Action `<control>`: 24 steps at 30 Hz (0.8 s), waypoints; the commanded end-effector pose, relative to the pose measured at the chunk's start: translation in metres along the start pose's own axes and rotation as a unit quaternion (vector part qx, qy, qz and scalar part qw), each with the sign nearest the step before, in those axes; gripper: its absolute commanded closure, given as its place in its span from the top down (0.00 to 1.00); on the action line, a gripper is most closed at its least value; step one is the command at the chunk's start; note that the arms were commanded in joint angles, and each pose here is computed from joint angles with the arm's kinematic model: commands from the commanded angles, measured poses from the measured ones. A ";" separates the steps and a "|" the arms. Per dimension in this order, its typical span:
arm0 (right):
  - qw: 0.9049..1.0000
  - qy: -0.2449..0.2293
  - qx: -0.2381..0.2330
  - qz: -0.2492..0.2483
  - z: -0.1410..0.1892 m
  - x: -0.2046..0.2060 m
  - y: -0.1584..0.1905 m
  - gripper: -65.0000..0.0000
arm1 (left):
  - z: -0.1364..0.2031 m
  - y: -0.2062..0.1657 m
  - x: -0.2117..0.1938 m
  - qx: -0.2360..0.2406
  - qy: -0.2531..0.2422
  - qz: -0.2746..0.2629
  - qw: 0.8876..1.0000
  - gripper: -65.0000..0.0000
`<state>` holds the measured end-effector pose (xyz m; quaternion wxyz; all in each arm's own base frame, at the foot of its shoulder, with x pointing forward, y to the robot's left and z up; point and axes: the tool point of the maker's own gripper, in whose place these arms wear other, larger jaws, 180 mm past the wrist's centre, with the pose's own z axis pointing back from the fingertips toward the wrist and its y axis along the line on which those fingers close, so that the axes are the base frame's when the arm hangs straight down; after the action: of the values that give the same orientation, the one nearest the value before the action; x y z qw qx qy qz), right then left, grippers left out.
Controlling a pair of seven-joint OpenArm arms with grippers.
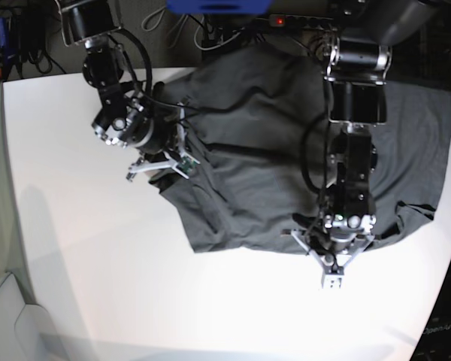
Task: Layout the t-shirt on the table in an organized manner, then fold the t-shirt properly
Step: 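Move both grippers inward on the shirt and regrasp the fabric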
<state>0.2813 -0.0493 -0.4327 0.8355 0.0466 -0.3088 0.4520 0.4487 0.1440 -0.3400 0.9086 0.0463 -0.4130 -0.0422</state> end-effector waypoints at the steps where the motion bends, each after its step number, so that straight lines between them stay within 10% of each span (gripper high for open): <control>1: 1.000 0.018 0.005 0.009 0.000 -0.007 0.001 0.10 | 0.007 -0.015 0.027 -0.015 -0.029 0.007 0.999 0.10; 11: 1.000 0.013 -0.005 0.010 0.001 -0.001 -0.009 0.10 | 0.024 -0.143 -0.013 -0.125 0.029 -0.040 0.991 0.10; 24: 1.000 -0.001 -0.023 0.019 0.006 0.012 -0.024 0.10 | -0.008 -0.101 -0.108 -0.088 0.127 -0.081 0.985 0.10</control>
<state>0.2944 -0.0573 -0.4259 0.8340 0.0268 -0.3071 0.4576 0.3840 0.0468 -0.4334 0.9409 -0.0148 -0.3062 -0.1439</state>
